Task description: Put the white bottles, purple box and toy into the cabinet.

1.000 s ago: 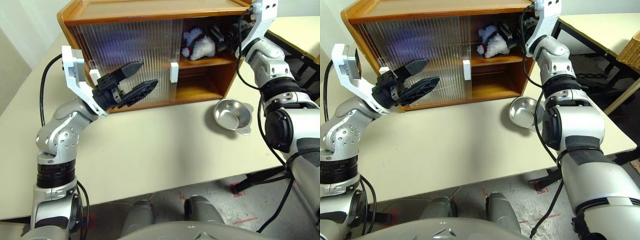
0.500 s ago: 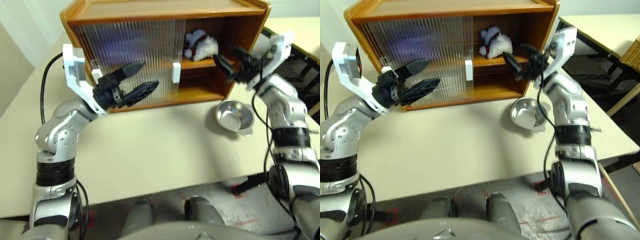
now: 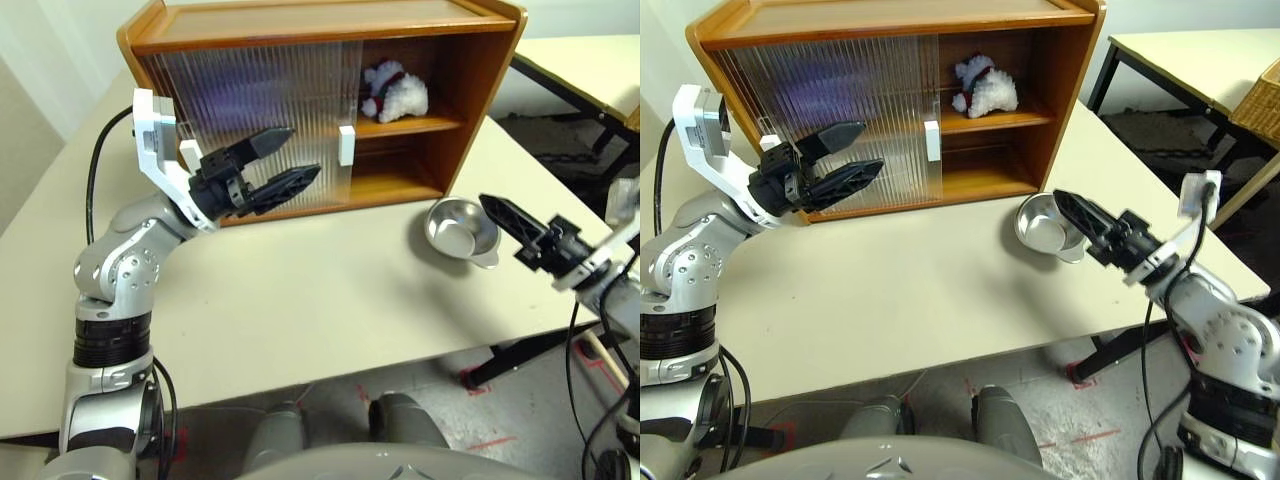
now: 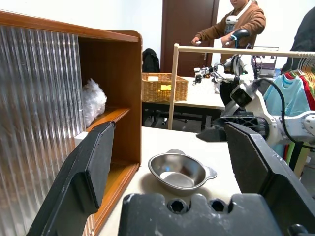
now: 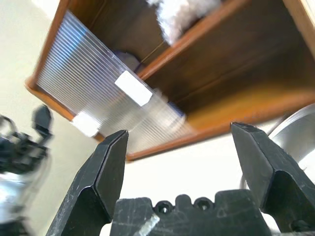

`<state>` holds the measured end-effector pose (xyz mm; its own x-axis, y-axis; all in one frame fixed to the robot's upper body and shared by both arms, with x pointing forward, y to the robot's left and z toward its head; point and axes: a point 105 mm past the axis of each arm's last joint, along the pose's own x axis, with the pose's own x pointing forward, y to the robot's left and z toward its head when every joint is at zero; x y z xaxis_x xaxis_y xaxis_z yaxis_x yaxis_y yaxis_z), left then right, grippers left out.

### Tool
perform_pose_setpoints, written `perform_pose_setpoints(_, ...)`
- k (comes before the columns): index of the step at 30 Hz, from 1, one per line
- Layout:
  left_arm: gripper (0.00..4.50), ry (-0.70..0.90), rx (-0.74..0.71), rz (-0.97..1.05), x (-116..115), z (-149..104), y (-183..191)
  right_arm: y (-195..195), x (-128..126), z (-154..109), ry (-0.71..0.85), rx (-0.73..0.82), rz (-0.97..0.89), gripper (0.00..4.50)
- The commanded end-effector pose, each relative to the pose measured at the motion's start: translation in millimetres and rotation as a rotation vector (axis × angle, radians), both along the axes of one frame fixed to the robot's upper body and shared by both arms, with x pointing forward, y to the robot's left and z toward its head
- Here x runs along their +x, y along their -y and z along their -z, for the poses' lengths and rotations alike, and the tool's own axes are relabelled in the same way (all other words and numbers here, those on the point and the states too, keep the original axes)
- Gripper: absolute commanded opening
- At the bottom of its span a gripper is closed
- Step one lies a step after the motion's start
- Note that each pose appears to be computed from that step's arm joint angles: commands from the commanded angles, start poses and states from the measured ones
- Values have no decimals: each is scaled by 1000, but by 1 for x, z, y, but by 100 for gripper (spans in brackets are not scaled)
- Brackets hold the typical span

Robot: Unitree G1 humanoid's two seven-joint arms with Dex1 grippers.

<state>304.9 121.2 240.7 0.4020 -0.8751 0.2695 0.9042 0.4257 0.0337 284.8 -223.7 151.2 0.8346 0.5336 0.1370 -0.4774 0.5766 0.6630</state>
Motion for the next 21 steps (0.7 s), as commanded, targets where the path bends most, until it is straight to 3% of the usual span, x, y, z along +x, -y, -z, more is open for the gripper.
perform_pose_setpoints(1, 450, -16, 7, 14, 2, 2, 2, 14, -4, 4, -47, 108, 55, 447)
perform_pose_setpoints(8, 450, -17, 12, 10, 1, 1, 1, 42, -13, 31, -222, 393, 137, 447)
perform_pose_setpoints(14, 450, -17, 17, 0, 0, 1, -2, 43, -14, 50, -317, 470, 196, 447)
perform_pose_setpoints(21, 450, -16, 20, -10, -2, 1, -4, 17, -17, 49, -375, 486, 198, 447)
